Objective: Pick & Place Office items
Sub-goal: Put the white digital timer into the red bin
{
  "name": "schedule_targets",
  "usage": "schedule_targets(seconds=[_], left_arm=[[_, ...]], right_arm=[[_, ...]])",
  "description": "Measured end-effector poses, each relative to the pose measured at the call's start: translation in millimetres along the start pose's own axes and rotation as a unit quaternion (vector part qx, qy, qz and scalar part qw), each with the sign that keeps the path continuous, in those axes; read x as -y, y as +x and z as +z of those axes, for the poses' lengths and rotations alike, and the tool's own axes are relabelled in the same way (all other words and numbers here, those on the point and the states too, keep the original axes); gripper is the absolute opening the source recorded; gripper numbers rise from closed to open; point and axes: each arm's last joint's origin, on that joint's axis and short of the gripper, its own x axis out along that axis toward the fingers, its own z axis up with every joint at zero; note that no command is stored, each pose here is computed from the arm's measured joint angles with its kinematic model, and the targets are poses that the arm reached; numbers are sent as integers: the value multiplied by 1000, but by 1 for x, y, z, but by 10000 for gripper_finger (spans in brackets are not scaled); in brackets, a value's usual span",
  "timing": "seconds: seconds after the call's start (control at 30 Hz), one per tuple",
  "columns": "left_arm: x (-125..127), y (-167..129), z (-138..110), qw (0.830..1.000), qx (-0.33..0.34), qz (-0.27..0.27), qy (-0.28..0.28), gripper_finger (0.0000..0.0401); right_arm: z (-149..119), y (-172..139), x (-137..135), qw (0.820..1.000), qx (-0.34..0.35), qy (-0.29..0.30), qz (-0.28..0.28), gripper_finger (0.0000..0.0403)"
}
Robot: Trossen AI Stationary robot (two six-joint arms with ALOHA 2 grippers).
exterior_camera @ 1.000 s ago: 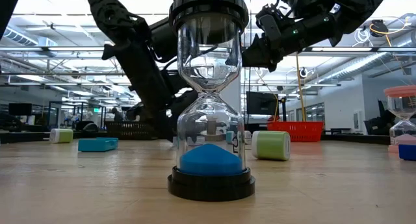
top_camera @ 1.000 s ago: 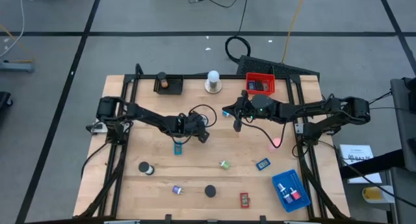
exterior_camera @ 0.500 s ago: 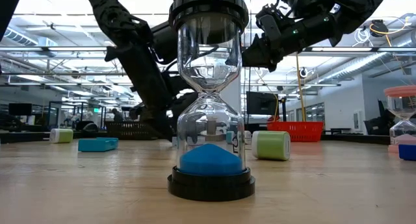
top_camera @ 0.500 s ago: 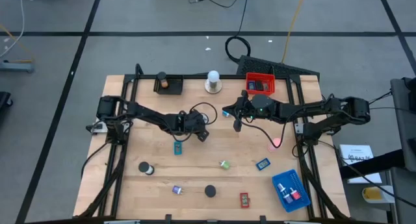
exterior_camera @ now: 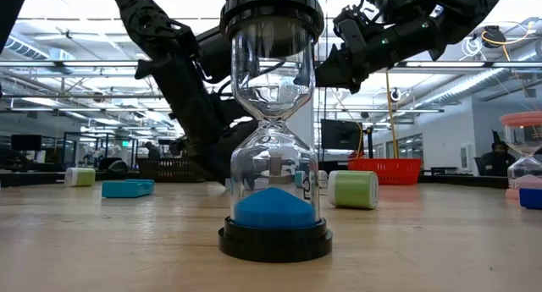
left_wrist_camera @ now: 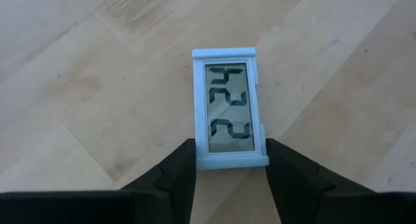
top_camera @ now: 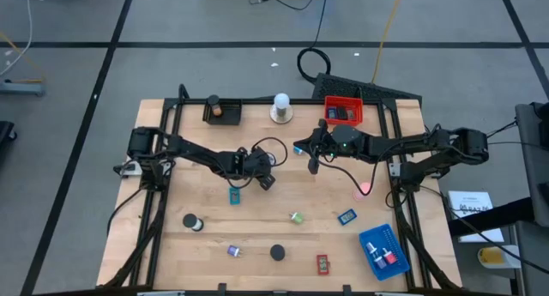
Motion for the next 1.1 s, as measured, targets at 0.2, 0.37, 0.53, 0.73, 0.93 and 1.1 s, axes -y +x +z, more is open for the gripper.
schedule_targets(seconds=[0.2,0.37,0.53,0.73,0.93,1.1], left_arm=[[1,-11,3,1000,18,10,15,168],[10,-26,4,997,54,12,56,160],[16,-25,-11,988,128,-21,85,162],[-7,-21,-37,960,243,-117,71,160],[-38,-29,-49,927,321,-187,54,161],[-43,-33,-50,914,343,-207,69,162]], right_arm=[[0,0,0,1000,0,0,0,4],[0,0,0,1000,0,0,0,4],[0,0,0,1000,1,0,0,4],[0,0,0,1000,1,0,0,4],[1,0,0,1000,5,0,0,4],[13,-1,-2,998,65,2,7,4]])
